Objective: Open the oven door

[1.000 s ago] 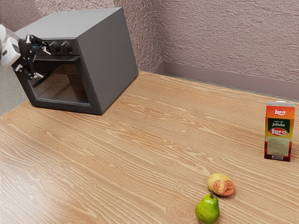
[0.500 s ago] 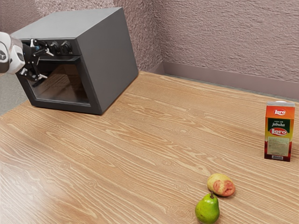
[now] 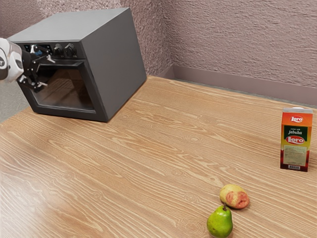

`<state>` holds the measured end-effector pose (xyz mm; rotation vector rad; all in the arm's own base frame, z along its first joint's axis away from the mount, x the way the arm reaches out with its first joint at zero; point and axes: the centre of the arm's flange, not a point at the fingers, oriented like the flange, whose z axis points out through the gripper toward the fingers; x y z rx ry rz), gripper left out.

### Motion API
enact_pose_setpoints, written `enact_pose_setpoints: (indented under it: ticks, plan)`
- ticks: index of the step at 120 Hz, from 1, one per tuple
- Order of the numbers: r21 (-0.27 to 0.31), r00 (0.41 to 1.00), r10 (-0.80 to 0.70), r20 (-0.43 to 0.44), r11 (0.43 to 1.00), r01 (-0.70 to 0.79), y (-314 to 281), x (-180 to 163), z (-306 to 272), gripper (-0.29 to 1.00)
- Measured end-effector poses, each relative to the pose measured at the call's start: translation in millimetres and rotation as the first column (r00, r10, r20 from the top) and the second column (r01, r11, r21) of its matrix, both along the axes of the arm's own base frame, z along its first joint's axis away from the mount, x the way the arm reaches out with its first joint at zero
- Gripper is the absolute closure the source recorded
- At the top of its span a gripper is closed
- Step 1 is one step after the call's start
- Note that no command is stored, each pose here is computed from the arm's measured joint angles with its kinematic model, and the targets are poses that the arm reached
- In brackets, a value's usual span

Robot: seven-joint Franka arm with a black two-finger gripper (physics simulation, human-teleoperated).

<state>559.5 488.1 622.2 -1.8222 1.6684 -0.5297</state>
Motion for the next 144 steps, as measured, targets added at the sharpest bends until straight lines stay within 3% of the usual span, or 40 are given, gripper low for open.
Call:
enact_pose_setpoints:
  ticks: [20, 44, 85, 103, 118, 124, 129, 132, 133, 136, 138, 141, 144]
  plan:
    - [-0.009, 0.996, -0.001, -0.089, 1.000, 0.000, -11, -8, -8, 0.00]
    - [0.009, 0.998, 0.005, -0.060, 1.000, -0.004, -11, -10, 18, 0.00]
    - [-0.022, 0.999, -0.012, -0.051, 1.000, 0.011, -4, 2, 0, 0.00]
    - [-0.032, 0.998, -0.013, -0.058, 0.999, 0.011, 0, 4, -11, -0.12]
    - [-0.044, 0.997, -0.022, -0.081, 0.999, 0.019, -5, 7, -16, -0.01]
    - [-0.051, 0.989, -0.027, -0.146, 0.999, 0.020, -17, 1, -22, -0.02]
    - [-0.047, 0.963, -0.024, -0.267, 0.999, 0.012, -61, -30, -29, 0.13]
    - [-0.027, 0.940, 0.004, -0.340, 1.000, -0.014, -96, -71, -28, 0.37]
    - [-0.013, 0.933, 0.023, -0.359, 0.999, -0.030, -108, -90, -24, 0.62]
    - [0.036, 0.916, 0.089, -0.390, 0.996, -0.082, -151, -156, -3, 0.54]
    - [0.085, 0.922, 0.132, -0.365, 0.990, -0.108, -185, -197, 32, 0.49]
    - [0.179, 0.952, 0.197, -0.234, 0.971, -0.157, -234, -257, 131, 0.41]
    - [0.235, 0.973, 0.214, -0.085, 0.953, -0.189, -284, -300, 222, 0.35]
